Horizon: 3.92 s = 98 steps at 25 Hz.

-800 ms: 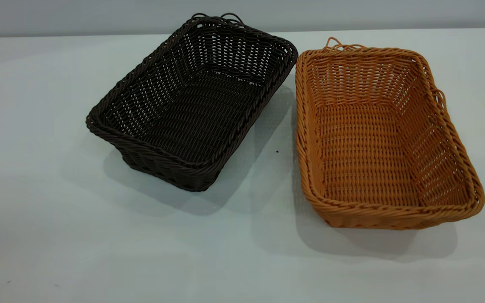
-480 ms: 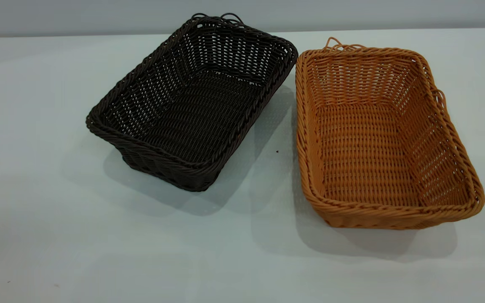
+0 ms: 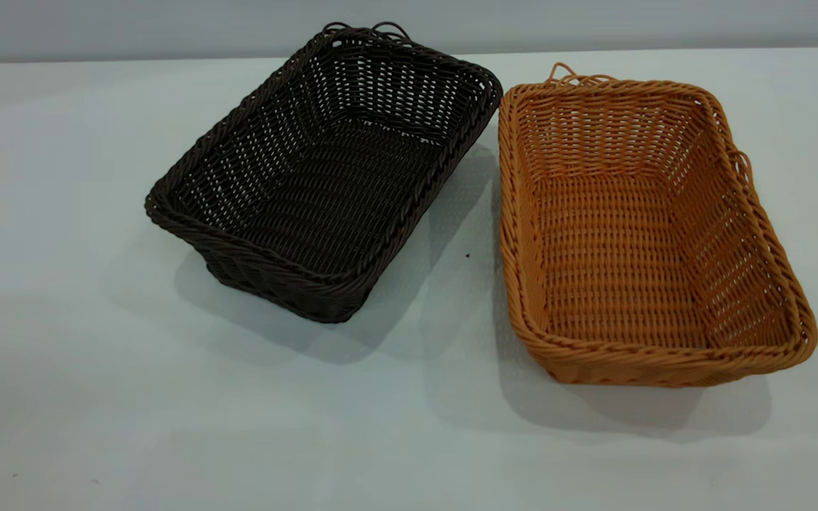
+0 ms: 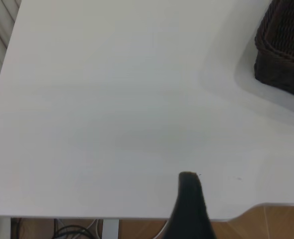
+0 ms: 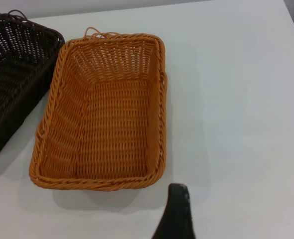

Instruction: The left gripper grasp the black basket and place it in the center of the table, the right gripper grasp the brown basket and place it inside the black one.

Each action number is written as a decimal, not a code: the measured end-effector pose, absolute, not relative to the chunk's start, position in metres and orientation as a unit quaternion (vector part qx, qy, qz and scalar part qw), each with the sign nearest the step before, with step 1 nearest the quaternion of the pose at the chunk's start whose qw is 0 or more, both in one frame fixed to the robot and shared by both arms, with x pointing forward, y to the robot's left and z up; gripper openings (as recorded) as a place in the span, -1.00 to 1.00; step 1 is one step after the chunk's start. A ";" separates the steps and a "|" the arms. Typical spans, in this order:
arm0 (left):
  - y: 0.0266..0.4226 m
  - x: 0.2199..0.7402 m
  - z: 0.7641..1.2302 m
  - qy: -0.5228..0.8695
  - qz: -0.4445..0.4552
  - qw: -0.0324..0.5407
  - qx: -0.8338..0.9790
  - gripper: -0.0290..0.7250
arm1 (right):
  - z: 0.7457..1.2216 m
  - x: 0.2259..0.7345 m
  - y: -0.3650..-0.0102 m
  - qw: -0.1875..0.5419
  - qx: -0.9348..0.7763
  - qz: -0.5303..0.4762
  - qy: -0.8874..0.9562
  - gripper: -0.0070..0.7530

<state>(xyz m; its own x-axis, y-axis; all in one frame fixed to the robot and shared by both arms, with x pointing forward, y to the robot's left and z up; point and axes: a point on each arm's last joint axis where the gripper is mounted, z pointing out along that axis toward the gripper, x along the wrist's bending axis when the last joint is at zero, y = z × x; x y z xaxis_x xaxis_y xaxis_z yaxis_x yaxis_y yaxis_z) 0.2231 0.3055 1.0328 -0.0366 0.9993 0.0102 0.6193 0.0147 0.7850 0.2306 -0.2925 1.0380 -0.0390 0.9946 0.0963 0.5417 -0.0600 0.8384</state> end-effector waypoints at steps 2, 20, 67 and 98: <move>0.306 0.223 1.033 0.646 0.317 0.299 0.626 0.47 | 1.038 0.231 -0.293 0.302 0.624 0.375 0.616 0.50; 0.303 0.255 1.058 0.653 0.291 0.294 0.634 0.47 | 1.039 0.231 -0.291 0.295 0.625 0.388 0.610 0.50; 0.173 0.695 0.833 0.489 0.088 0.182 0.849 0.42 | 1.019 0.377 -0.276 0.032 0.770 0.228 0.596 0.50; 0.179 0.730 0.949 0.443 0.204 0.271 0.830 -0.72 | 0.850 0.469 -0.237 -0.325 0.902 0.087 0.270 0.50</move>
<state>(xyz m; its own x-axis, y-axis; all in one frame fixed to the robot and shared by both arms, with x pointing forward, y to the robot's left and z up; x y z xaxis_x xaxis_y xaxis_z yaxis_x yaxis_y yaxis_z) 0.7300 0.1788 0.9491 0.5239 0.8461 0.0982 0.6249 -0.4601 0.6307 0.4691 -0.2373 0.8503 0.8389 0.4304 0.3331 0.5440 -0.6423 -0.5400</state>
